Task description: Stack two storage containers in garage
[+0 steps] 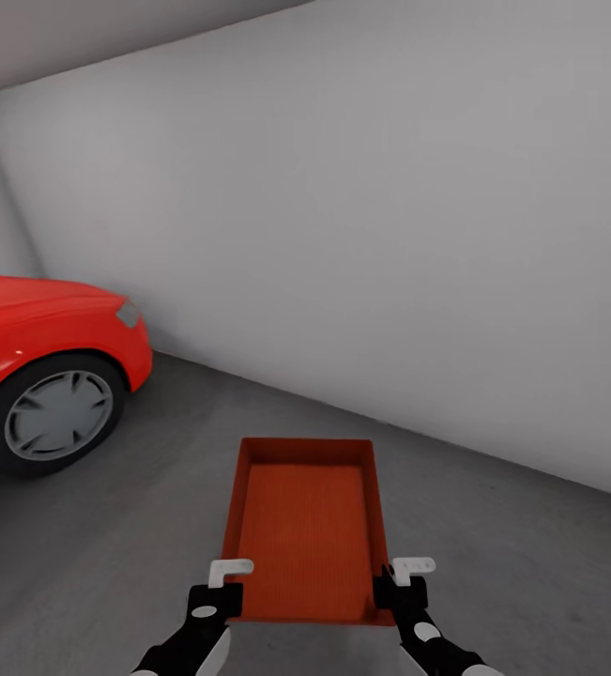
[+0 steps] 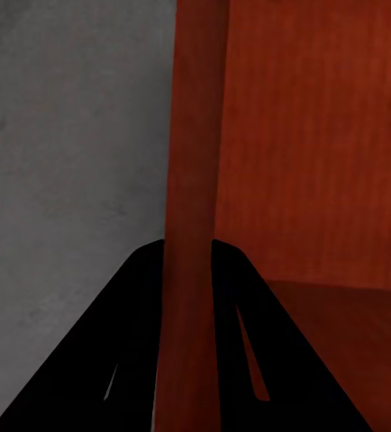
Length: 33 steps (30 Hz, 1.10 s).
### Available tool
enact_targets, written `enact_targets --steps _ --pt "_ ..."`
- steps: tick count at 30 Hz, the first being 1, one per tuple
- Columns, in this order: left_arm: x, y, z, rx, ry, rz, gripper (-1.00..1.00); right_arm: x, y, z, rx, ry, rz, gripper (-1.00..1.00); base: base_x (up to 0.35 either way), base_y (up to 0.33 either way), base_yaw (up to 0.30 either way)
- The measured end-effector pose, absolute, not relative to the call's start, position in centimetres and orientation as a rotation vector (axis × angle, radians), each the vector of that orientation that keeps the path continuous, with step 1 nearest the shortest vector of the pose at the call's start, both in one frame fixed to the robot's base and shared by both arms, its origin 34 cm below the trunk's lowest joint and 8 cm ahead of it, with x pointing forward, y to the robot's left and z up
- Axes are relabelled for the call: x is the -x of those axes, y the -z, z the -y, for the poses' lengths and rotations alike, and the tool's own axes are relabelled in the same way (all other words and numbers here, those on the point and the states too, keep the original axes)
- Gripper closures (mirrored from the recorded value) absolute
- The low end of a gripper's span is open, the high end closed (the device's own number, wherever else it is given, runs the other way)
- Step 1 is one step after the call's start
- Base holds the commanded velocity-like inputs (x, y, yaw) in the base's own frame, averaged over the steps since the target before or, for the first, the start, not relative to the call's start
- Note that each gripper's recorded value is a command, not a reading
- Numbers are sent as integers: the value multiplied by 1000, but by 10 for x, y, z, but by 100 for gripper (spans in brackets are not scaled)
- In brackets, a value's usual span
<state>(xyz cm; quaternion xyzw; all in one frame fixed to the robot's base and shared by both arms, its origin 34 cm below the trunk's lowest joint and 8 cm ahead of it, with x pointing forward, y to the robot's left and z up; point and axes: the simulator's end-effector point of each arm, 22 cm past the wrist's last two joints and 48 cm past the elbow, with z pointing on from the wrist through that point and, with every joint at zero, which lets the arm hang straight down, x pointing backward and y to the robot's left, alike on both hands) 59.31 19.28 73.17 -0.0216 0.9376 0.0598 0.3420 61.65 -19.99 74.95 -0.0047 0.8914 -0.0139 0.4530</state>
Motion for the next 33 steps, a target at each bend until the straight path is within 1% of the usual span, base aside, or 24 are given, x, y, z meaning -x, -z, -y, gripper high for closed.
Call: enact_targets --steps 33 --pt "-589 -728 -192 55 -158 -2449 100 -613 -746 201 12 34 -2211 100 321 0 -286"
